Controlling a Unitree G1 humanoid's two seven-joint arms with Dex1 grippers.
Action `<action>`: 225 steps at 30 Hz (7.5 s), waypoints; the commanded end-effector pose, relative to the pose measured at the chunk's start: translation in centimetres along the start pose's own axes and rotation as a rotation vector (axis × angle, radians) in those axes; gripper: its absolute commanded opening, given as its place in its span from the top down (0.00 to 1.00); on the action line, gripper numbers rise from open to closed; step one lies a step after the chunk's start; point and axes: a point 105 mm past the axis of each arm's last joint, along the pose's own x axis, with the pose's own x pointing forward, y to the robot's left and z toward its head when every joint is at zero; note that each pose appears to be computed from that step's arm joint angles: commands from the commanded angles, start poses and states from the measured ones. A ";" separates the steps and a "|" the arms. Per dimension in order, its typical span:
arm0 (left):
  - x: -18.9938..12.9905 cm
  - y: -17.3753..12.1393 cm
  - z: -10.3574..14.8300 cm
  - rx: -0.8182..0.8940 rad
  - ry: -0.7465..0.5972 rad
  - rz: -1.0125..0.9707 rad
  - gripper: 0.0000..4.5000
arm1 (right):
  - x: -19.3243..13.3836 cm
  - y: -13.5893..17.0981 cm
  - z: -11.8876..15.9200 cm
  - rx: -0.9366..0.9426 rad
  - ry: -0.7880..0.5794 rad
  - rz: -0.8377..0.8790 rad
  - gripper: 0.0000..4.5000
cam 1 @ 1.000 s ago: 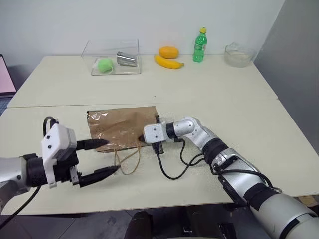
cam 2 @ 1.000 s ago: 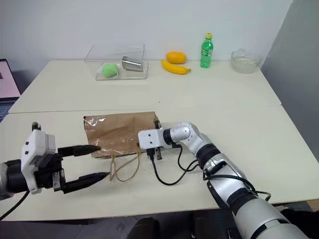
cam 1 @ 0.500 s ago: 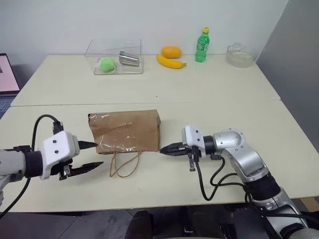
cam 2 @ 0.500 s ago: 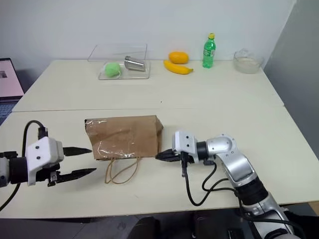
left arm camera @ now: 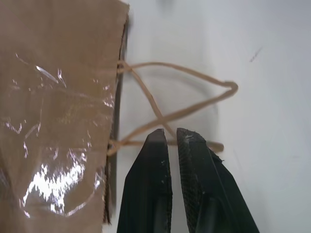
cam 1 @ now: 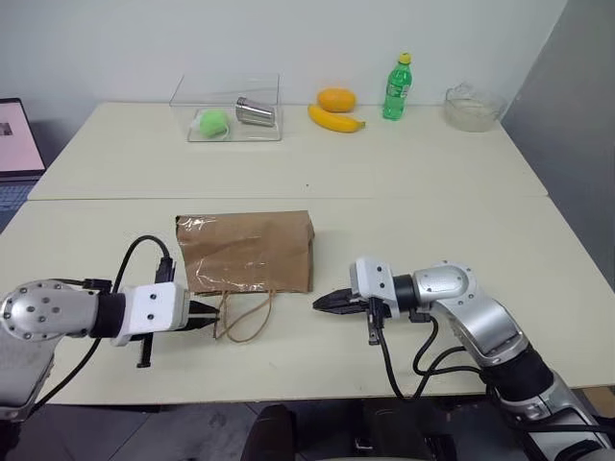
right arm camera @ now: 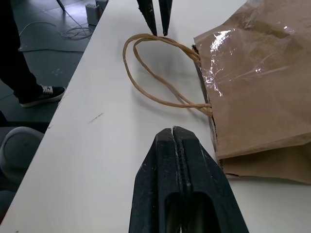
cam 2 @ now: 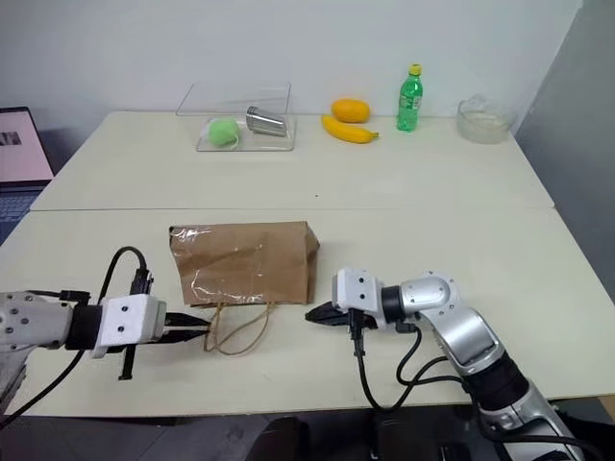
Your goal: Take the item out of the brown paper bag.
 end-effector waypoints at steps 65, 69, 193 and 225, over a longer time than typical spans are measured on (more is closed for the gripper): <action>2.0 4.4 3.2 0.026 -0.211 0.196 0.99 | 0.2 0.9 1.5 -0.042 -0.029 0.071 1.00; 0.7 7.2 4.9 -0.102 -0.311 0.319 0.99 | 2.1 0.5 1.8 -0.092 -0.043 0.071 1.00; -3.7 16.7 12.3 -0.414 -0.671 0.443 1.00 | 11.6 -13.0 -0.7 -0.861 0.633 -0.297 0.01; -4.5 18.8 9.3 -0.425 -0.590 0.605 1.00 | 6.6 -10.7 8.3 -0.832 0.088 -0.227 0.62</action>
